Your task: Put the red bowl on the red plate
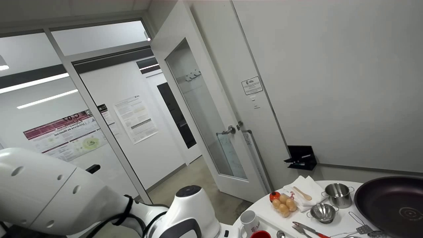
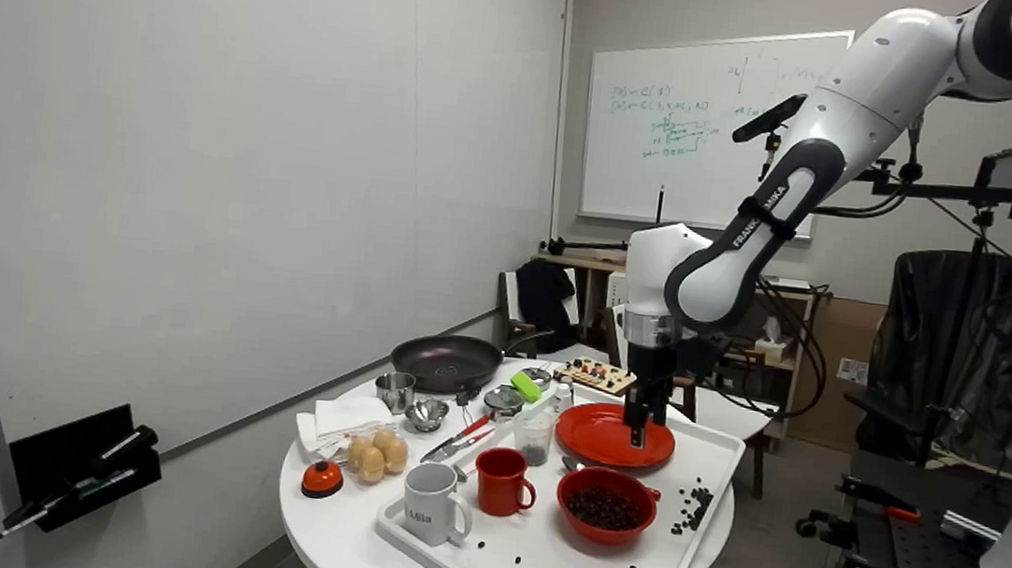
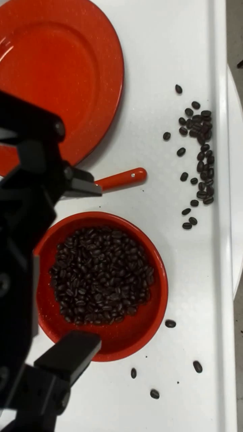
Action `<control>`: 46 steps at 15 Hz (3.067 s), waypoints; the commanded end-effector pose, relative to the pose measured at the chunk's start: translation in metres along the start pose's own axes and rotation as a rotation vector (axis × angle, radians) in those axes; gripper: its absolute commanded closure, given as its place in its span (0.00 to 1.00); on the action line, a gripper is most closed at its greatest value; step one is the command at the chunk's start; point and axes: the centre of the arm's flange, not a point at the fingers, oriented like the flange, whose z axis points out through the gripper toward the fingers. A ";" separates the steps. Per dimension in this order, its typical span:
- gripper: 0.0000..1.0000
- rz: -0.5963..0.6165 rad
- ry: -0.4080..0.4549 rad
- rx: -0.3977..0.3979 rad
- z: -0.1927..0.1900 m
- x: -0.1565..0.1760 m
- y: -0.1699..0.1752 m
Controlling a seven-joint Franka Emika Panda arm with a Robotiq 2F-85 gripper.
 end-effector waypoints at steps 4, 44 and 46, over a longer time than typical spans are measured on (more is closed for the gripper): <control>0.00 0.039 -0.088 -0.029 0.060 0.040 0.011; 0.14 0.049 -0.021 0.079 0.093 0.015 0.010; 0.01 0.049 -0.032 0.079 0.100 0.018 0.008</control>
